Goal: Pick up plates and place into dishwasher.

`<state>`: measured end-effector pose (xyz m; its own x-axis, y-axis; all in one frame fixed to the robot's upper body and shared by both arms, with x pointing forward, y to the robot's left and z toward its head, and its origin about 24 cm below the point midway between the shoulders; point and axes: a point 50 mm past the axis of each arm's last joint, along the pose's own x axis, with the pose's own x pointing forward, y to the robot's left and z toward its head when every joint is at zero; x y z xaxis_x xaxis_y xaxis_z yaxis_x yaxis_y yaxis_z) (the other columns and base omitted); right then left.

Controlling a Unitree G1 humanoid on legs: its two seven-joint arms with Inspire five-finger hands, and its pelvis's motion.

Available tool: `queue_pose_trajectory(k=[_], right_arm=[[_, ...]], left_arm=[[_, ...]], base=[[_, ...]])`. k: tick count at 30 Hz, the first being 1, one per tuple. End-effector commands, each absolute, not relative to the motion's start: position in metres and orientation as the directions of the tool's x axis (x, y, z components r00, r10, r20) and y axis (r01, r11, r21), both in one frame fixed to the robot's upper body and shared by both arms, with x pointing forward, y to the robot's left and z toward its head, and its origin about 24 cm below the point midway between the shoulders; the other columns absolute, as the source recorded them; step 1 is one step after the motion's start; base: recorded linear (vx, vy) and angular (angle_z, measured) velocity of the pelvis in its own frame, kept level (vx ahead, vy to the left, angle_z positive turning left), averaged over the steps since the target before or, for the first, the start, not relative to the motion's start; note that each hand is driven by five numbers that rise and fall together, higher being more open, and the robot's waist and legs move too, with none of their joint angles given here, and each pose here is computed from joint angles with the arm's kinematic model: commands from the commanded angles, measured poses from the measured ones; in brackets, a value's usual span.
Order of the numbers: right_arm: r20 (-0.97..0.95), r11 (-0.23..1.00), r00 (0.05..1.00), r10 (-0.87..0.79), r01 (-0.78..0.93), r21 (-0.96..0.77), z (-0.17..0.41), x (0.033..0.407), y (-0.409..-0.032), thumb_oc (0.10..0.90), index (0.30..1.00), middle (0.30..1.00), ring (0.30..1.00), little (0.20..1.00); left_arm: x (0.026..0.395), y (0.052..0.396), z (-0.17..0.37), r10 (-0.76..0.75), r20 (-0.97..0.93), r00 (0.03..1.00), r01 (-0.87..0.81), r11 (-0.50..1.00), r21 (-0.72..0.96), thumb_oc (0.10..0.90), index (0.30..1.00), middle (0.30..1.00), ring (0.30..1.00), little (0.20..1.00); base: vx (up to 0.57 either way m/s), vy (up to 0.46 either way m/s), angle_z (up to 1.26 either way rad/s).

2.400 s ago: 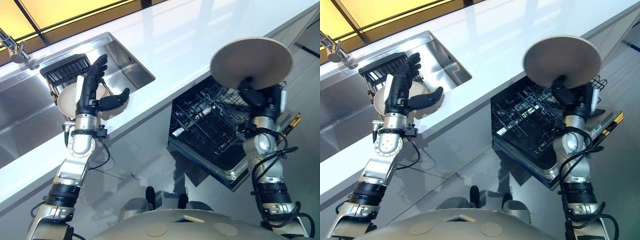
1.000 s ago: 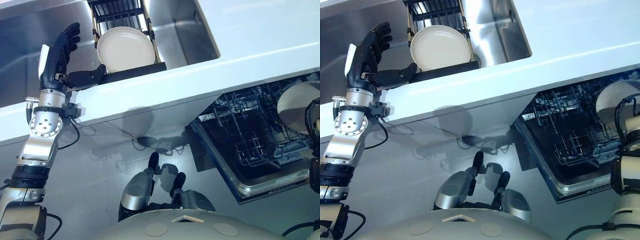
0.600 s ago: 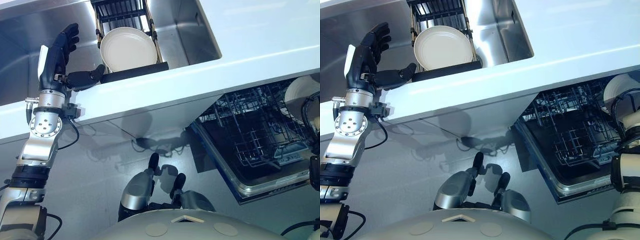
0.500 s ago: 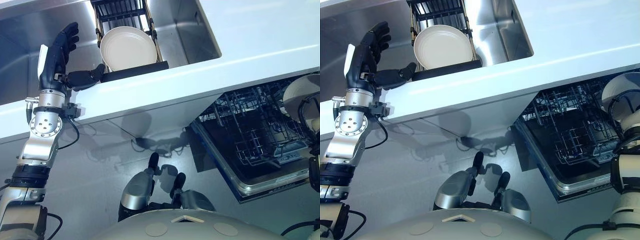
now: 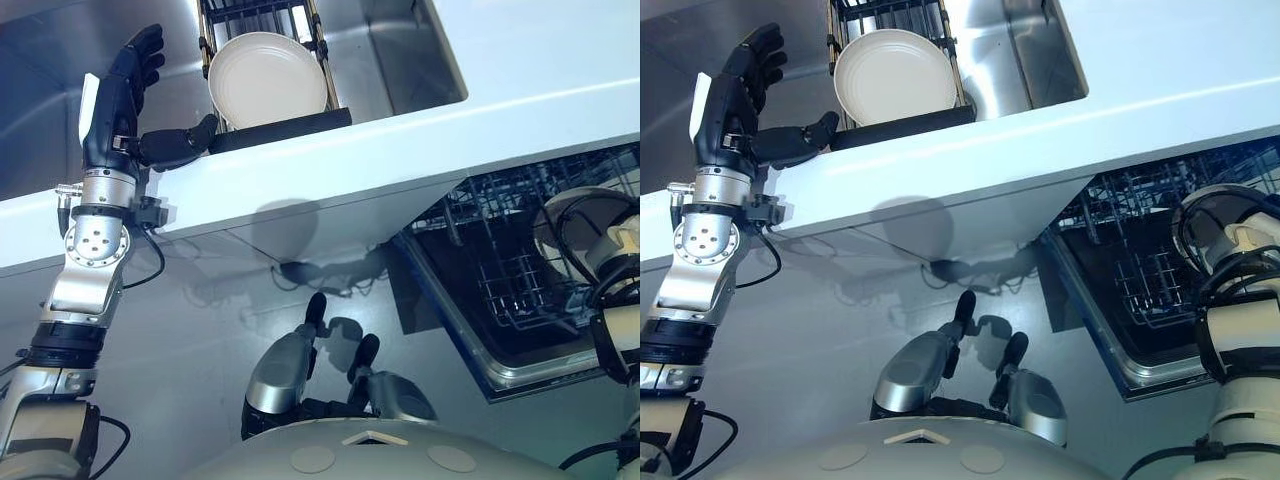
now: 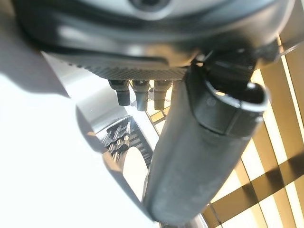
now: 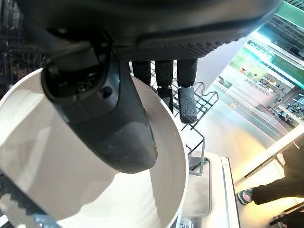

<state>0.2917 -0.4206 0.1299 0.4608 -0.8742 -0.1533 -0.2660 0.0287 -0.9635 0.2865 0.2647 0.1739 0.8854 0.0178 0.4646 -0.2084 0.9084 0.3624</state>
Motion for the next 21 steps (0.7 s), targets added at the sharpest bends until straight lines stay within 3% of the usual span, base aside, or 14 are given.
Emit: queue_pose_trajectory(k=[1, 4, 5, 6, 12, 17, 21], right_arm=[[0.026, -0.161, 0.436, -0.899, -0.273, -0.948, 0.18, 0.292, -0.432, 0.1, 0.3, 0.3, 0.3, 0.2], [-0.002, -0.133, 0.444, -0.896, -0.272, -0.953, 0.176, 0.295, -0.43, 0.1, 0.3, 0.3, 0.3, 0.2], [-0.013, -0.12, 0.445, -0.895, -0.269, -0.956, 0.175, 0.295, -0.43, 0.597, 0.726, 0.726, 0.726, 0.697], [-0.019, -0.11, 0.445, -0.895, -0.262, -0.959, 0.175, 0.294, -0.43, 0.8, 0.9, 0.9, 0.9, 0.9], [-0.079, 0.061, 0.518, -0.852, -0.051, -0.997, 0.16, 0.297, -0.428, 0.8, 0.9, 0.9, 0.9, 0.9], [0.042, 0.156, 0.652, -0.757, 0.243, -0.958, 0.178, 0.31, -0.406, 0.8, 0.9, 0.9, 0.9, 0.9], [0.181, 0.192, 0.723, -0.666, 0.402, -0.895, 0.182, 0.296, -0.387, 0.8, 0.9, 0.9, 0.9, 0.9]], left_arm=[[0.282, 0.258, 0.18, 0.012, 0.534, 0.846, -0.205, 0.93, 0.305, 0.8, 0.9, 0.9, 0.9, 0.9], [0.282, 0.255, 0.179, 0.005, 0.535, 0.845, -0.198, 0.932, 0.304, 0.8, 0.9, 0.9, 0.9, 0.9], [0.281, 0.255, 0.18, 0.006, 0.536, 0.844, -0.198, 0.932, 0.302, 0.8, 0.9, 0.9, 0.9, 0.9], [0.281, 0.255, 0.18, 0.005, 0.536, 0.844, -0.197, 0.933, 0.302, 0.8, 0.9, 0.9, 0.9, 0.9], [0.277, 0.257, 0.179, 0.003, 0.533, 0.846, -0.199, 0.93, 0.31, 0.8, 0.9, 0.9, 0.9, 0.9], [0.269, 0.263, 0.171, 0.026, 0.518, 0.855, -0.221, 0.921, 0.319, 0.8, 0.9, 0.9, 0.9, 0.9], [0.257, 0.27, 0.158, 0.075, 0.499, 0.863, -0.265, 0.909, 0.322, 0.8, 0.9, 0.9, 0.9, 0.9]], base=[[-0.01, 0.06, -0.01], [-0.01, 0.042, -0.03], [-0.02, 0.031, -0.02], [-0.02, 0.033, 0.0], [0.0, 0.018, 0.0], [0.06, 0.031, -0.07], [0.08, 0.051, -0.11]])
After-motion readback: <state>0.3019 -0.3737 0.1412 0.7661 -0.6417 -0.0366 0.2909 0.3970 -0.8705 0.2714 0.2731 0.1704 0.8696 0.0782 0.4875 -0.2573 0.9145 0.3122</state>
